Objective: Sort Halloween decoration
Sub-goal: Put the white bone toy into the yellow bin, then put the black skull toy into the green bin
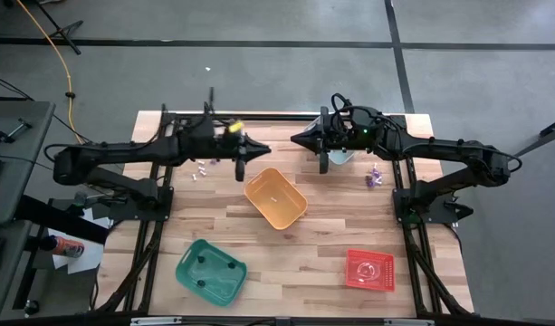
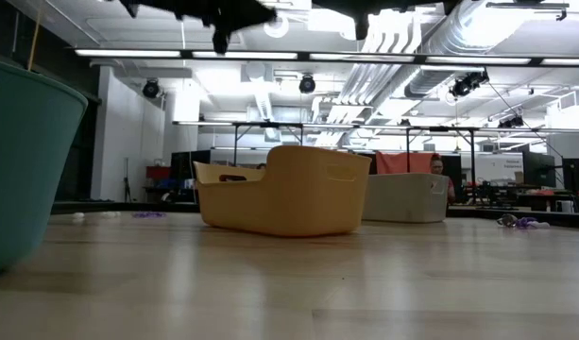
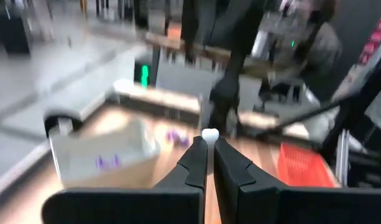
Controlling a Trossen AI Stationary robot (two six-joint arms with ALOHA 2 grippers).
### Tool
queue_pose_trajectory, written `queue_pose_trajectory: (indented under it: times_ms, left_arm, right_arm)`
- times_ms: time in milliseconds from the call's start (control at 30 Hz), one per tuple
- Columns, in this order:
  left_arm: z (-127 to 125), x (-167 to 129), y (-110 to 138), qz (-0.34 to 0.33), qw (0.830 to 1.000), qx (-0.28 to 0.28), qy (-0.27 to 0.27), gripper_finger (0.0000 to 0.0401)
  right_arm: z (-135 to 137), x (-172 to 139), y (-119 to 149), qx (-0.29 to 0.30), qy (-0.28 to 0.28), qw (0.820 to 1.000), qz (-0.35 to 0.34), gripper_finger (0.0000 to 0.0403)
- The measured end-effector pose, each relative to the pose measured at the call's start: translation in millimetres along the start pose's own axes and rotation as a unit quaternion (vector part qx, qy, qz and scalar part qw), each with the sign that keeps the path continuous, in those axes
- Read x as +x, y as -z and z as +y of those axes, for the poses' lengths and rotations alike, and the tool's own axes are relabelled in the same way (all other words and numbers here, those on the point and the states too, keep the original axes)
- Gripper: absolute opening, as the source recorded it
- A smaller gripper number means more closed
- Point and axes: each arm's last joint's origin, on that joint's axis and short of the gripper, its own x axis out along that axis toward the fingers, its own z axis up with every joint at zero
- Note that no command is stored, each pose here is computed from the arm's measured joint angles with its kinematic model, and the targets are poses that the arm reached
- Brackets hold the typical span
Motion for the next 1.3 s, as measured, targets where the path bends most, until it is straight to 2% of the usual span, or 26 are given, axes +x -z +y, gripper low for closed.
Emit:
queue_pose_trajectory:
  times_ms: [133, 267, 400, 633, 833, 1033, 1300]
  left_arm:
    - [-1, 18, 24, 0.111, 0.994, -0.003, 0.001, 0.0]
    - [-7, 33, 47, 0.206, 0.977, 0.057, 0.019, 0.0]
    - [-10, 50, 73, 0.264, 0.96, 0.087, 0.034, 0.0]
    - [-8, 71, 113, 0.343, 0.935, 0.084, 0.033, 0.0]
    - [-10, 77, 127, 0.366, 0.927, 0.077, 0.034, 0.0011]
    - [-10, 77, 127, 0.365, 0.927, 0.088, 0.011, 0.004]
    - [-10, 76, 126, 0.364, 0.927, 0.087, 0.007, 0.0079]
  right_arm:
    - [0, 0, 0, 0.0, 0.0, 1.0, 0.001, 0.0]
    - [0, 0, 1, 0.001, 0.002, 1.0, 0.003, 0.0]
    - [0, 0, 1, 0.001, 0.002, 1.0, 0.004, 0.0]
    - [0, 0, 3, 0.025, 0.002, 1.0, 0.014, 0.0]
    - [0, 0, 3, 0.039, 0.003, 0.999, 0.018, 0.0]
    - [0, -1, 3, 0.038, 0.002, 0.999, 0.017, 0.0]
    - [0, -1, 3, 0.038, 0.001, 0.999, 0.017, 0.0]
